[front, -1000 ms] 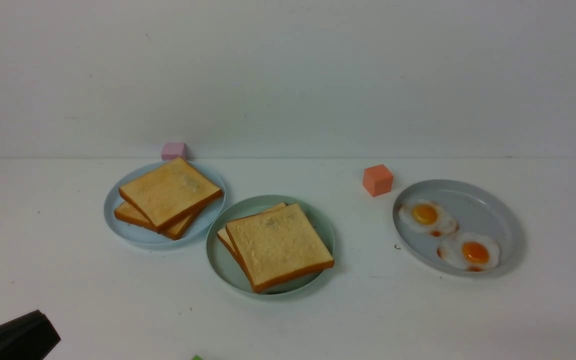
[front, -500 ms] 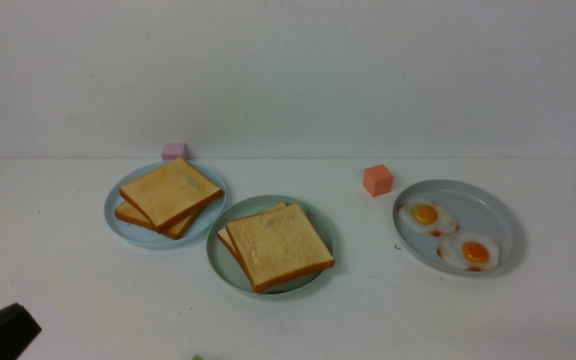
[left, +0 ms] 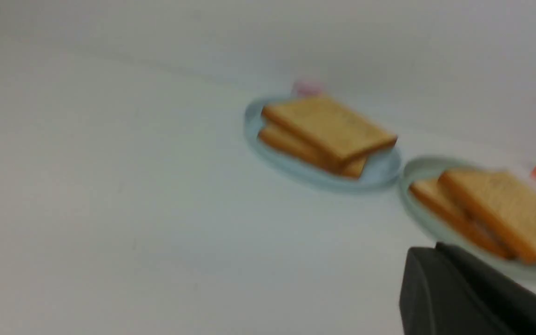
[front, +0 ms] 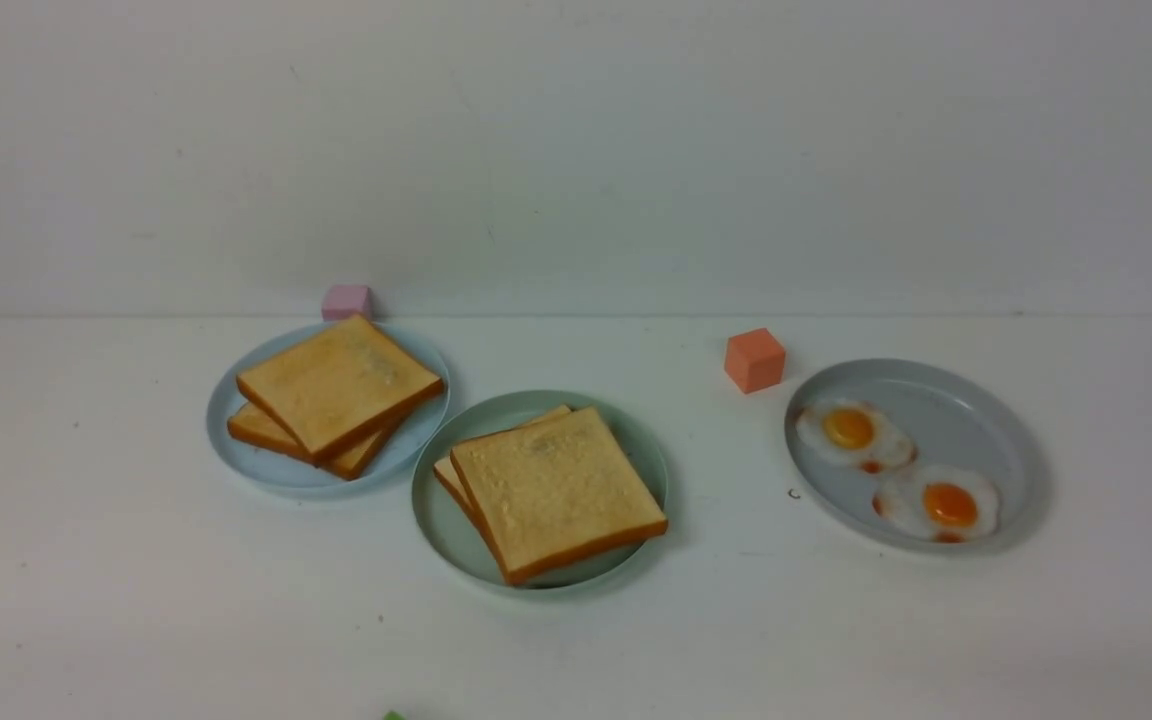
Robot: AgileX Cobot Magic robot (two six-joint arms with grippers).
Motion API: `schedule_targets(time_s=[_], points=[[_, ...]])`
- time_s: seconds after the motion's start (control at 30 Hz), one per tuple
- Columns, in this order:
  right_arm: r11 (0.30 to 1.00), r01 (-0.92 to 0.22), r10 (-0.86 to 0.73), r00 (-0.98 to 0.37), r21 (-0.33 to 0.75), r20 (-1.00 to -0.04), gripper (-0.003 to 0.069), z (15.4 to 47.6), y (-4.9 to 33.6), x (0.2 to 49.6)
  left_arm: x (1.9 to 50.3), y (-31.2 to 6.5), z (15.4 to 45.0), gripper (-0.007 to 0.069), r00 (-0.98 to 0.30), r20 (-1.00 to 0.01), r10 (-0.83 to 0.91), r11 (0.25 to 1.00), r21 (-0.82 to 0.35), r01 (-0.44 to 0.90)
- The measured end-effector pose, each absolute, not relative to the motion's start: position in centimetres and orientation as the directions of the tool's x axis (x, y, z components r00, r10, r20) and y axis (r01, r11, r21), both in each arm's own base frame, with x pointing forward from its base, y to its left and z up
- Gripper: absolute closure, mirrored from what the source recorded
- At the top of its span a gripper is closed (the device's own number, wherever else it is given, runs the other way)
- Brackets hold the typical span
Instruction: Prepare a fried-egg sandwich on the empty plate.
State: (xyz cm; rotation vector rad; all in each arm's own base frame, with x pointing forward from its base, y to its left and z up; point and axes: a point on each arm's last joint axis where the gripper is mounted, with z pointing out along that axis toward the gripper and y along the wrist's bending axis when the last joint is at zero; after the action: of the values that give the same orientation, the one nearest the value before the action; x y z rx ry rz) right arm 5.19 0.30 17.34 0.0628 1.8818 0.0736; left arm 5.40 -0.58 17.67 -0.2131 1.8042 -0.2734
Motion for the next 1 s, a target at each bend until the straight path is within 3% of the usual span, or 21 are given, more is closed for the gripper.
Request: schedule_targets(time_s=[0.1, 1.0], points=[[0.997, 0.008, 0.081, -0.307, 0.083, -0.948, 0.0649, 17.34, 0.29, 5.19, 5.22, -0.67, 16.91, 0.0638, -0.318, -0.903, -0.289, 0.954, -0.300, -0.016], [0.997, 0.010, 0.082, -0.306, 0.083, -0.949, 0.0631, 17.35, 0.28, 5.19, 5.21, -0.67, 16.89, 0.0638, -0.321, -0.897, -0.305, 0.949, -0.315, -0.022]])
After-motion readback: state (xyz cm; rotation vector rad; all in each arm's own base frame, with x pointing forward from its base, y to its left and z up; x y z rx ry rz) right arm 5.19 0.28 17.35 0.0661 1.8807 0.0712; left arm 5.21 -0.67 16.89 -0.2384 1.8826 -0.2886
